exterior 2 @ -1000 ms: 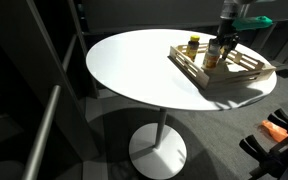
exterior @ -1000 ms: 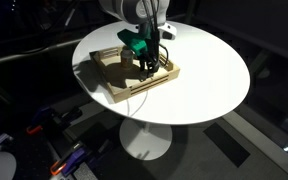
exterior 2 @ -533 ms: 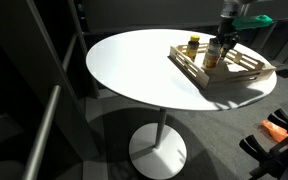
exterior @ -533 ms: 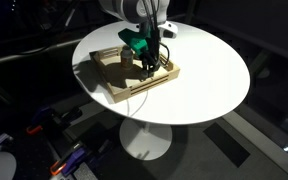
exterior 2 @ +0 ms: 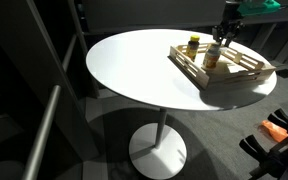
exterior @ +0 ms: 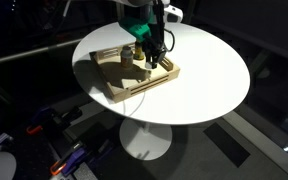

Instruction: Put the white lid on its bottle

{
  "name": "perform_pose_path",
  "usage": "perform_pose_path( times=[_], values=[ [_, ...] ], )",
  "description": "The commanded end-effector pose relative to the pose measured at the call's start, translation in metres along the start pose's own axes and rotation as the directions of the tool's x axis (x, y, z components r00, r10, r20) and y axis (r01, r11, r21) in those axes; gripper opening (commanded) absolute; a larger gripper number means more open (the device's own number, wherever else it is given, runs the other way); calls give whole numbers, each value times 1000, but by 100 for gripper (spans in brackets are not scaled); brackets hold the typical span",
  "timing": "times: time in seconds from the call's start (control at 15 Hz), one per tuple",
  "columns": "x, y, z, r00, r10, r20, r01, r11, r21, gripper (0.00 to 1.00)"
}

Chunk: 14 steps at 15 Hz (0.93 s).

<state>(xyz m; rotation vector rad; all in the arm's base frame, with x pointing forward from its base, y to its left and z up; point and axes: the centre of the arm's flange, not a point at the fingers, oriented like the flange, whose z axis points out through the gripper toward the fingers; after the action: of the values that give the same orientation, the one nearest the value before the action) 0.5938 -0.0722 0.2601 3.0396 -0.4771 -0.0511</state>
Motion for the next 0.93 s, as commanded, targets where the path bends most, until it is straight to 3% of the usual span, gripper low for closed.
perform_pose_path(
  times=[0.0, 0.47, 0.67, 0.73, 0.87],
  values=[
    [-8, -3, -35, 1000, -11, 7, 11, 1000, -8, 19],
    [-19, -14, -75, 998, -48, 35, 48, 999, 6, 19],
    [-19, -15, -67, 999, -36, 34, 36, 999, 11, 19],
    [-19, -15, -69, 999, -37, 34, 36, 999, 11, 44],
    [-19, -15, -66, 999, -37, 38, 37, 999, 10, 44]
  ],
)
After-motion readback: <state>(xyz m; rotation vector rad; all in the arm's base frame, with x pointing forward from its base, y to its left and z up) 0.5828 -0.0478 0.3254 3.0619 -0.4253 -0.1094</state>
